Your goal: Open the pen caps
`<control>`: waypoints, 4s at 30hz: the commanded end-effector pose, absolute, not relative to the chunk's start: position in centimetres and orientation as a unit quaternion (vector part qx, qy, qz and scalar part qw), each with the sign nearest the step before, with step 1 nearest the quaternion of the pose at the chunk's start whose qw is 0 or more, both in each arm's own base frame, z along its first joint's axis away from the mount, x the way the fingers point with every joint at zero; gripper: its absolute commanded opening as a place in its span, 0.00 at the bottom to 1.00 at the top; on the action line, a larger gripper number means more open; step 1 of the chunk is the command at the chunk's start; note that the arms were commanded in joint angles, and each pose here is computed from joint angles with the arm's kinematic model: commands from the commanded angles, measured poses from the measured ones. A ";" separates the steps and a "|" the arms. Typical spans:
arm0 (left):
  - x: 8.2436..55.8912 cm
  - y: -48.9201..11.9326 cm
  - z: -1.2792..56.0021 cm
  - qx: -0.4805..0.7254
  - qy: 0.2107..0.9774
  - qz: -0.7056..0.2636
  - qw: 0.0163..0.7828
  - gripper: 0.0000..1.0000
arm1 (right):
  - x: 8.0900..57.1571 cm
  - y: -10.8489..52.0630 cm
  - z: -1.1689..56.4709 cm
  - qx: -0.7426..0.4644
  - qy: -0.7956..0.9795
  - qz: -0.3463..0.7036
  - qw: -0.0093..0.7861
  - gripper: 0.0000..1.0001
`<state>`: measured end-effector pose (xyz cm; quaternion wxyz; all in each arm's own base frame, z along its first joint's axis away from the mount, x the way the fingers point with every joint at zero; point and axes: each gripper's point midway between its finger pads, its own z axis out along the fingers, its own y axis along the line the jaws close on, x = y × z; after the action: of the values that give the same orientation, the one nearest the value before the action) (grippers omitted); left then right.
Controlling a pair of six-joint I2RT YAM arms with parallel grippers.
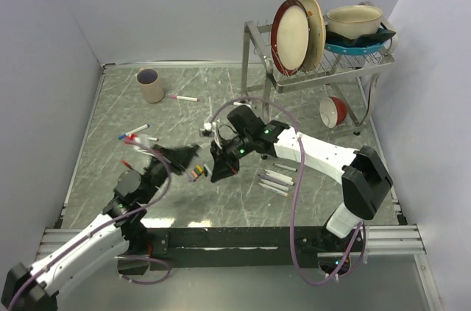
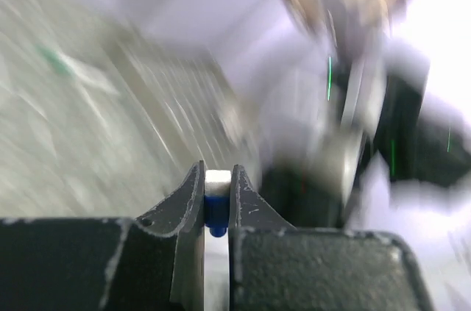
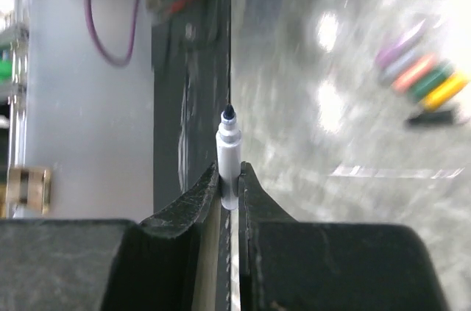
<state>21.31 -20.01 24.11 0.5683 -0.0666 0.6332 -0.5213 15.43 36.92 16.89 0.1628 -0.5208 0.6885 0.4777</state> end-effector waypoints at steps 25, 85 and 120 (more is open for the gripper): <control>25.8 -12.6 13.2 -0.298 0.743 -0.335 0.496 0.01 | 18.7 23.2 5.5 -0.641 0.744 0.123 0.140 0.02; 25.4 -12.4 3.2 -0.379 0.822 -0.226 0.360 0.10 | 20.8 15.4 2.5 -0.566 0.819 0.044 0.078 0.33; 25.7 -12.2 3.5 -0.380 0.825 -0.213 0.359 0.58 | 21.1 15.6 3.5 -0.563 0.819 0.054 0.099 0.37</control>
<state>25.52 -12.40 3.41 0.3607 -0.3791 0.8227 -0.2221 20.98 15.71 2.66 0.0862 -0.5638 0.8198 0.0512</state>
